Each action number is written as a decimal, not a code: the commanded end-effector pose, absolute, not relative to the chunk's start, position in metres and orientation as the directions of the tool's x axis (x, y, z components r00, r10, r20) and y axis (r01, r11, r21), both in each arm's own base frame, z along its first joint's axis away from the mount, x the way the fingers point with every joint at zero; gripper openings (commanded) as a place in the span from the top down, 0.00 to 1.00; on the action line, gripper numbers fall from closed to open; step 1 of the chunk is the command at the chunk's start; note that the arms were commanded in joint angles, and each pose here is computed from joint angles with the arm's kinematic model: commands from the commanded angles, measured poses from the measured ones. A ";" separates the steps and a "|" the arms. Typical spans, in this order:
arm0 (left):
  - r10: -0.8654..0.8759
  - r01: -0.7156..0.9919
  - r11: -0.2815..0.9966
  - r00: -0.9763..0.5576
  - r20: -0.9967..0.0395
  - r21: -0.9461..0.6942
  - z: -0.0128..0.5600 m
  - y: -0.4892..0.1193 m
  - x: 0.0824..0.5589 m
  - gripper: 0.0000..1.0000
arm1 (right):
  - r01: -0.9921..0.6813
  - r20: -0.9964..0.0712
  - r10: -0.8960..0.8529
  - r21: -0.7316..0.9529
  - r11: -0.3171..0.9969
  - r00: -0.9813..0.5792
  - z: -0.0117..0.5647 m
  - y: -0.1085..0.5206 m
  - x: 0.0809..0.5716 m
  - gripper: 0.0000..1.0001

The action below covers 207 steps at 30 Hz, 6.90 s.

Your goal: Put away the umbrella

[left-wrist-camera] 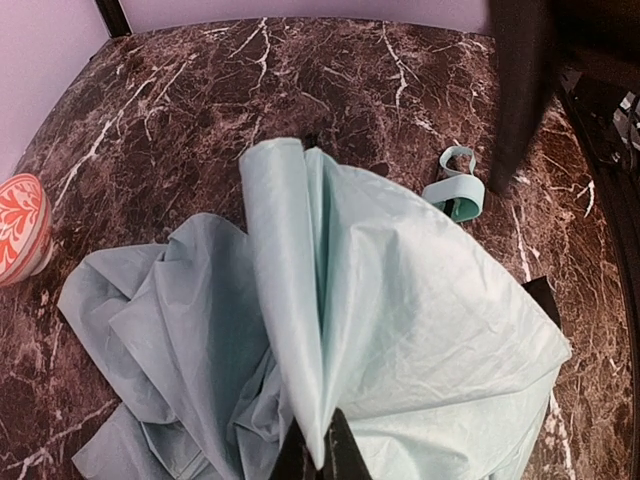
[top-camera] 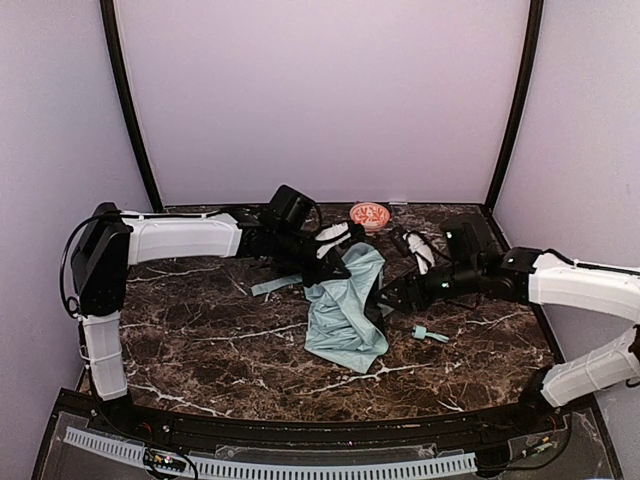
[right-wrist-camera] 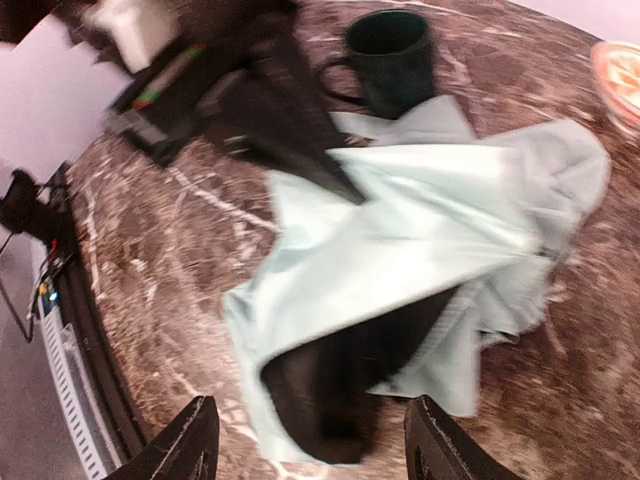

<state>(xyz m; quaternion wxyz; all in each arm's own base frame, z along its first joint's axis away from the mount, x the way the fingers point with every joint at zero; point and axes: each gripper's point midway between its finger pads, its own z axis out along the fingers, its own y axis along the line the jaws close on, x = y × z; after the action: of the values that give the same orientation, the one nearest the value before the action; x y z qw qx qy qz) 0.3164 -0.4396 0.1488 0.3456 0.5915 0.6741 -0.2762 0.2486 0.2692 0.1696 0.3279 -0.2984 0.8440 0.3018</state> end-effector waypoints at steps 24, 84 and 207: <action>0.434 0.961 0.246 0.011 -0.901 0.130 0.209 -0.409 0.323 0.11 | -0.772 -0.735 -0.240 0.622 0.133 -0.634 0.196 0.335 0.211 1.00; 0.580 0.983 0.114 0.051 -0.813 0.143 0.123 -0.407 0.292 1.00 | -0.794 -0.762 -0.245 0.530 0.297 -0.600 0.166 0.326 0.201 0.38; 0.673 0.987 0.159 -0.114 -0.731 -0.008 0.106 -0.417 0.314 1.00 | -0.715 -0.475 -0.586 0.640 0.282 -0.657 -0.004 0.352 0.234 1.00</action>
<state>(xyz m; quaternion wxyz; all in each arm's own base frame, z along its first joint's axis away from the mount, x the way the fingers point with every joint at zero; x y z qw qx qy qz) 0.2794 -0.4248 0.1109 0.2776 0.6266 0.6800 -0.2604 0.2985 0.3677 0.0320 0.1903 -0.3881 0.7875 0.4393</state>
